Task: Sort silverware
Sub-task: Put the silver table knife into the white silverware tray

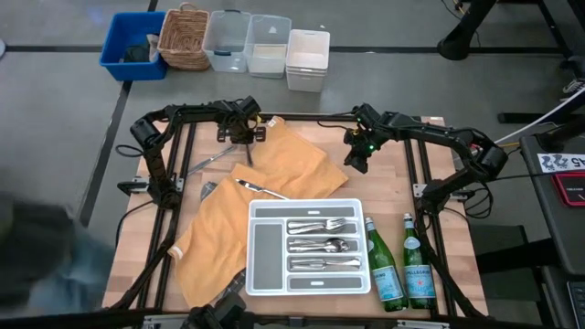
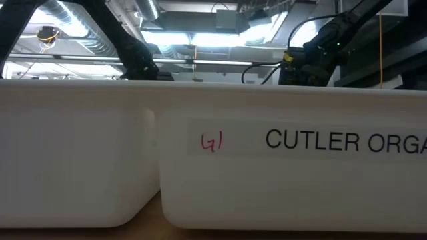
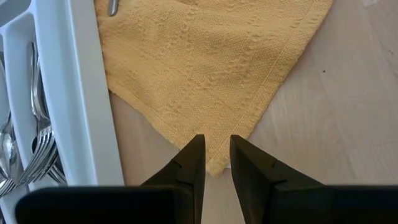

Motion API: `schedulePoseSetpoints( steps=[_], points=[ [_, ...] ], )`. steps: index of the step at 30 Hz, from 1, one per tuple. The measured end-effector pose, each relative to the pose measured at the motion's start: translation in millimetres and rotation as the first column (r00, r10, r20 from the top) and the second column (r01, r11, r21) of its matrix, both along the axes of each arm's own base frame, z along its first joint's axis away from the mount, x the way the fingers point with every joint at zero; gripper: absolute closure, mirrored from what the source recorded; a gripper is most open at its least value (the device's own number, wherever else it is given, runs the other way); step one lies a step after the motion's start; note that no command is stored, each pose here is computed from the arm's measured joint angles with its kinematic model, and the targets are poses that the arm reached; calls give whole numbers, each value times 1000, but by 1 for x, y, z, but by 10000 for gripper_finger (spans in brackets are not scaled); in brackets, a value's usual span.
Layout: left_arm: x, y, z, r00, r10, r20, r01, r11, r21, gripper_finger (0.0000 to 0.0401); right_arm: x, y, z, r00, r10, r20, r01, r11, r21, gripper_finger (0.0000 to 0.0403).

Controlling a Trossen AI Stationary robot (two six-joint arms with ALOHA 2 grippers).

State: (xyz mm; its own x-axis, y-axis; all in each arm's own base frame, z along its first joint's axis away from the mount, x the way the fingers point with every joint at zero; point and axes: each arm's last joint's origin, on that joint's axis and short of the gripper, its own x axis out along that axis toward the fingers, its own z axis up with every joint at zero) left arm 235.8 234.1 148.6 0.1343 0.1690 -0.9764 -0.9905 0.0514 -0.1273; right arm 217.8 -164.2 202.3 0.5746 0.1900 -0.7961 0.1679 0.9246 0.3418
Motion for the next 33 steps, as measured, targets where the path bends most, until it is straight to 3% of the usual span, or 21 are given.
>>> schedulePoseSetpoints(
  steps=[5,9,33],
  points=[
    [0,0,0,1000,-2,12,3,1000,-9,294,0,0,0,1000,4,3,-4,1000,-4,325],
    [-2,0,2,1000,13,16,-12,1000,-21,280,0,0,0,1000,4,4,-4,1000,-5,325],
    [-9,-7,9,988,152,-6,-152,987,-58,306,0,0,0,1000,4,2,-4,1000,-4,325]
  ],
)
